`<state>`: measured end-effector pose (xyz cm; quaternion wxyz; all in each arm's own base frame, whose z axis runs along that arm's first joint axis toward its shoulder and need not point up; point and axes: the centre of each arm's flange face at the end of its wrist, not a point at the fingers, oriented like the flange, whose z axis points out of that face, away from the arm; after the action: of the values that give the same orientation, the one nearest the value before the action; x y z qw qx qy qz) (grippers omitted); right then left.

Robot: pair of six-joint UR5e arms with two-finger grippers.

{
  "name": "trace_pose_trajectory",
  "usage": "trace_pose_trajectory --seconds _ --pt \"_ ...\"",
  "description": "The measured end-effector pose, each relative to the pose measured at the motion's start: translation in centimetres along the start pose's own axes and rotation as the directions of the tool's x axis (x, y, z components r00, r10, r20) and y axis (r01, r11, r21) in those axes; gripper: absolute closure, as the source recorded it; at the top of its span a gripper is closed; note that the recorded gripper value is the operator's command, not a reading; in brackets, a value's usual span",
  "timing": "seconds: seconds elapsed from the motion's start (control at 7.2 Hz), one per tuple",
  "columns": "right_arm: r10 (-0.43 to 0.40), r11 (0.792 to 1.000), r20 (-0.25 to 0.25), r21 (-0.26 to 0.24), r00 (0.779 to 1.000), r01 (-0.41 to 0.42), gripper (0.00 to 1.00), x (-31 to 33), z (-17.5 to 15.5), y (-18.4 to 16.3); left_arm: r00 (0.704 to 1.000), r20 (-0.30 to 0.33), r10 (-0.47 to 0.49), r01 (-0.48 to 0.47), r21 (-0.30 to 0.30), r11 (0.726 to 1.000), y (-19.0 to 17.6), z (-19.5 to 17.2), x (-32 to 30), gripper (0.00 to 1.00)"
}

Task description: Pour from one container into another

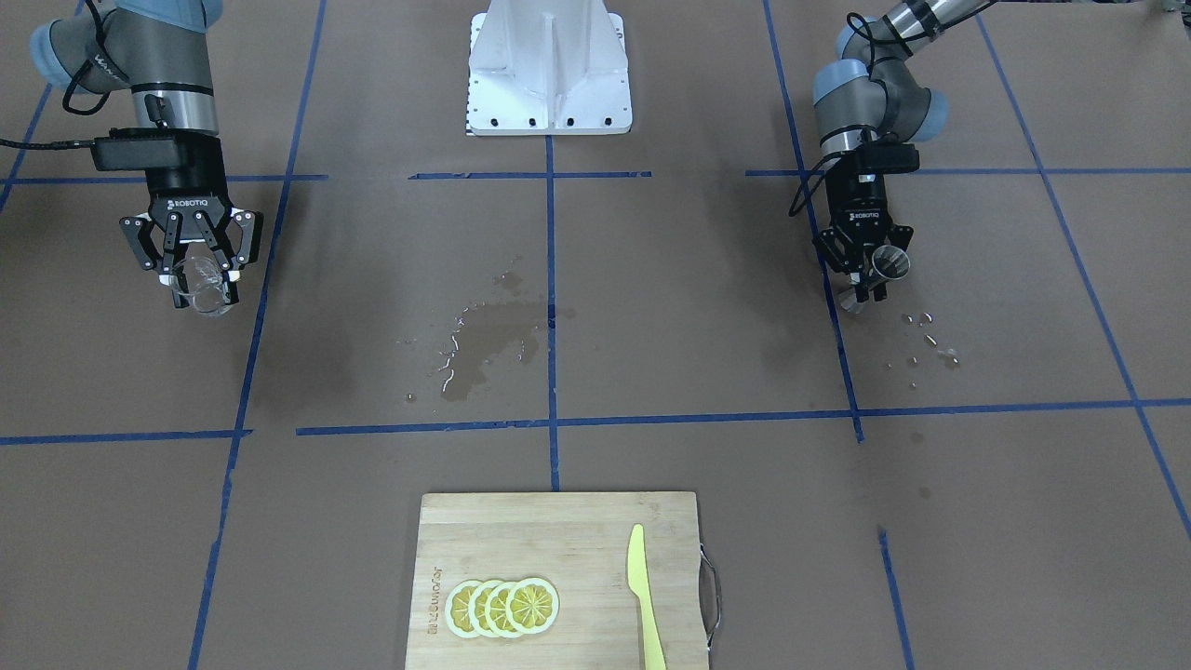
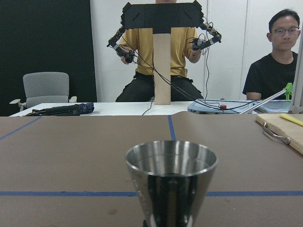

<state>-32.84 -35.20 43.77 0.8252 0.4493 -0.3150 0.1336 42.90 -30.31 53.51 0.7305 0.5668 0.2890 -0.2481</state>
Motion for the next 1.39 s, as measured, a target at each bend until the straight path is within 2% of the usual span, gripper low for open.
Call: trace_pose_trajectory --seconds 0.28,0.97,1.39 --pt "-0.007 1.0 -0.012 0.005 1.0 0.007 1.0 0.2 0.3 0.3 1.0 -0.001 0.001 -0.001 -0.001 1.0 0.0 0.0 0.0 0.65" --pt "-0.019 0.999 -0.059 0.038 0.998 0.021 1.0 2.1 0.9 1.3 1.0 -0.005 -0.003 0.003 -0.008 1.0 -0.1 -0.1 0.2 0.64" --pt "-0.028 0.999 -0.07 0.042 0.997 0.031 1.0 3.2 0.6 1.9 1.0 -0.007 -0.005 0.005 -0.013 1.0 -0.2 -0.1 0.3 0.57"
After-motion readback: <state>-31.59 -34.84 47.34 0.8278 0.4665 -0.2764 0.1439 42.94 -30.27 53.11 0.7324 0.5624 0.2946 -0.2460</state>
